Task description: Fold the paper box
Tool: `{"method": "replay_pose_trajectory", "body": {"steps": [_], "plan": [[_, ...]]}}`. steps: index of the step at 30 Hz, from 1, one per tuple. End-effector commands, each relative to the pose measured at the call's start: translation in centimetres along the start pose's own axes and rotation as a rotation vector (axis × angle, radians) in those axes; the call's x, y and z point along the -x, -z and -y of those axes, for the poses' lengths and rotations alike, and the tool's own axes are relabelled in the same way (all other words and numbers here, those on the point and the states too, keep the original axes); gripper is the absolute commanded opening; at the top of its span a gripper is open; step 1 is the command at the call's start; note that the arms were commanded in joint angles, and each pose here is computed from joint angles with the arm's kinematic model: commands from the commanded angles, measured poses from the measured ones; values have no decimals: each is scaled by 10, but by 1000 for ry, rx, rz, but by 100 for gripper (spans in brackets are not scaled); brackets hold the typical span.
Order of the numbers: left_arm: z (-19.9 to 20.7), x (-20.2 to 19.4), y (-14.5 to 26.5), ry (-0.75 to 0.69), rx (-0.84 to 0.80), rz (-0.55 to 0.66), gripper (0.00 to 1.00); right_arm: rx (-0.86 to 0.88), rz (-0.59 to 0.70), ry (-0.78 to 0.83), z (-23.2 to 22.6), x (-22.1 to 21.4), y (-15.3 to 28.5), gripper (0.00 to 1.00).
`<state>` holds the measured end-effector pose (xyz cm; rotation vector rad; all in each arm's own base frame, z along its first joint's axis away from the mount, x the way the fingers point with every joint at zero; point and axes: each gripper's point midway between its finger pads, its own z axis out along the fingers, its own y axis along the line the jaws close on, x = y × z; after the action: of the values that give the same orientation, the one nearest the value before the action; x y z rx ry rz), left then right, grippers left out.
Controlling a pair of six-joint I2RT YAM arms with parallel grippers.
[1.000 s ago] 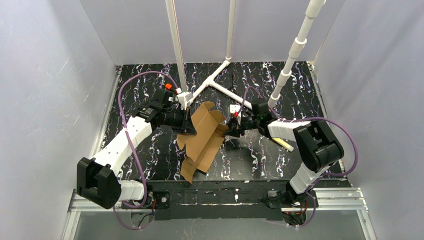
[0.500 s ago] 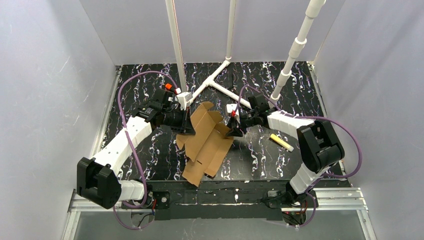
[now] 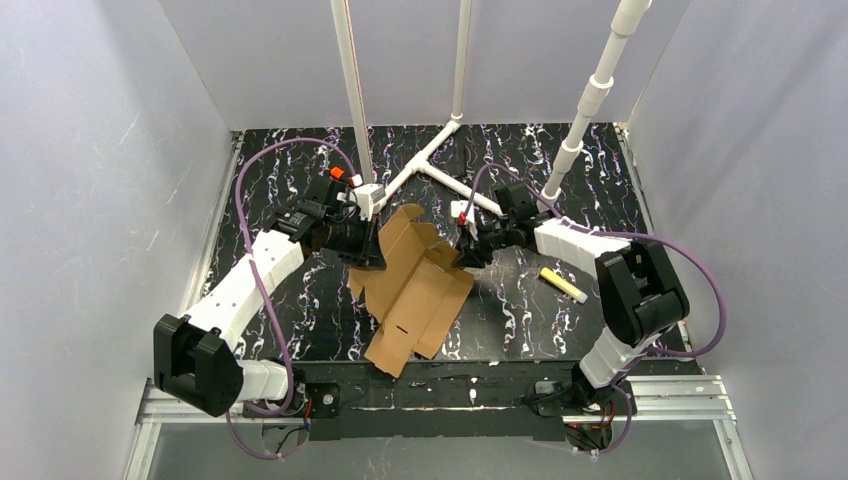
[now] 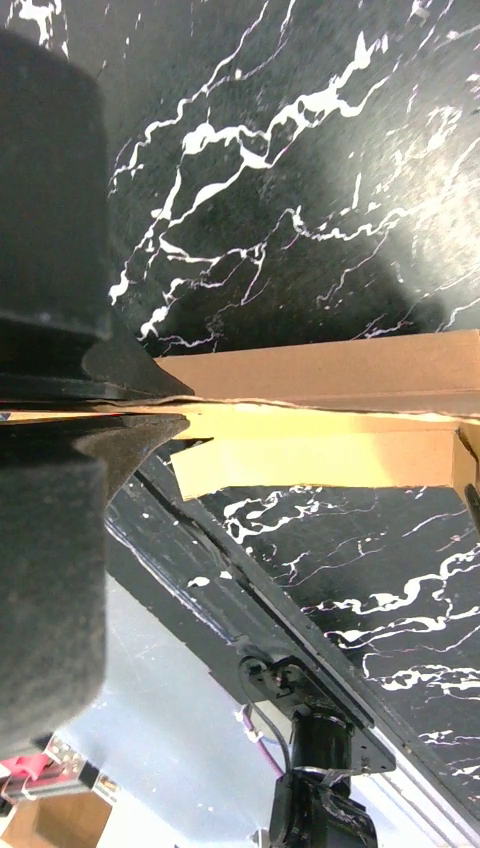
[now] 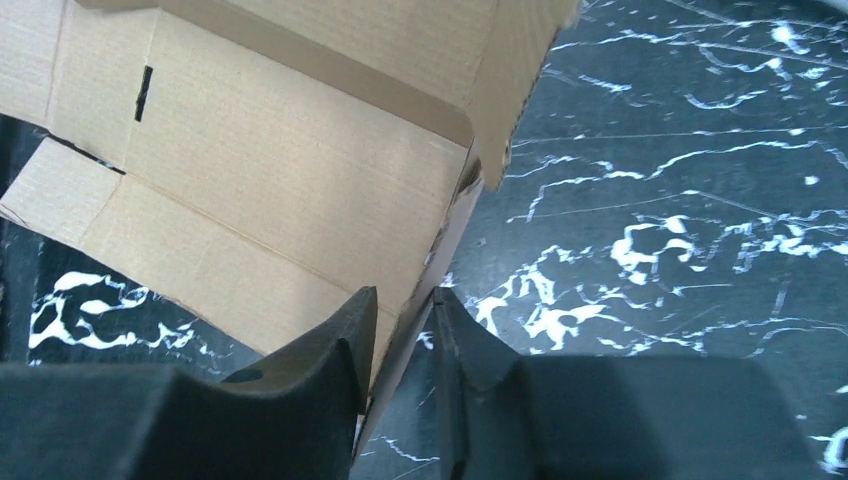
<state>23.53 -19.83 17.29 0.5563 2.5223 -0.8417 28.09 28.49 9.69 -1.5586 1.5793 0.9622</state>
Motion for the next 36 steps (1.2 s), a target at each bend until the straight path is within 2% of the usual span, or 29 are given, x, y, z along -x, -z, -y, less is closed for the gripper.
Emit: {"method": "replay_pose_trajectory", "body": {"steps": [1,4,5,9,14,17,20,31,36], "plan": [[2,15,13,-68,27,22,0,-113,48,40,30,51,1,22],[-3,23,19,-98,73,33,0,-150,43,34,38,56,-5,4],[-5,26,23,-112,91,40,0,-172,55,35,42,59,-7,1],[-12,46,37,-173,174,85,0,-288,180,8,61,78,-16,1],[-15,68,53,-262,235,128,0,-434,438,-41,86,91,-20,1],[-13,73,55,-291,229,136,0,-468,571,-35,90,98,-21,1],[-11,71,51,-322,223,120,0,-481,651,22,84,97,-19,2],[1,41,20,-380,167,15,0,-397,568,9,54,58,-31,20],[5,36,16,-385,164,6,0,-338,535,14,41,55,-33,23]]}}
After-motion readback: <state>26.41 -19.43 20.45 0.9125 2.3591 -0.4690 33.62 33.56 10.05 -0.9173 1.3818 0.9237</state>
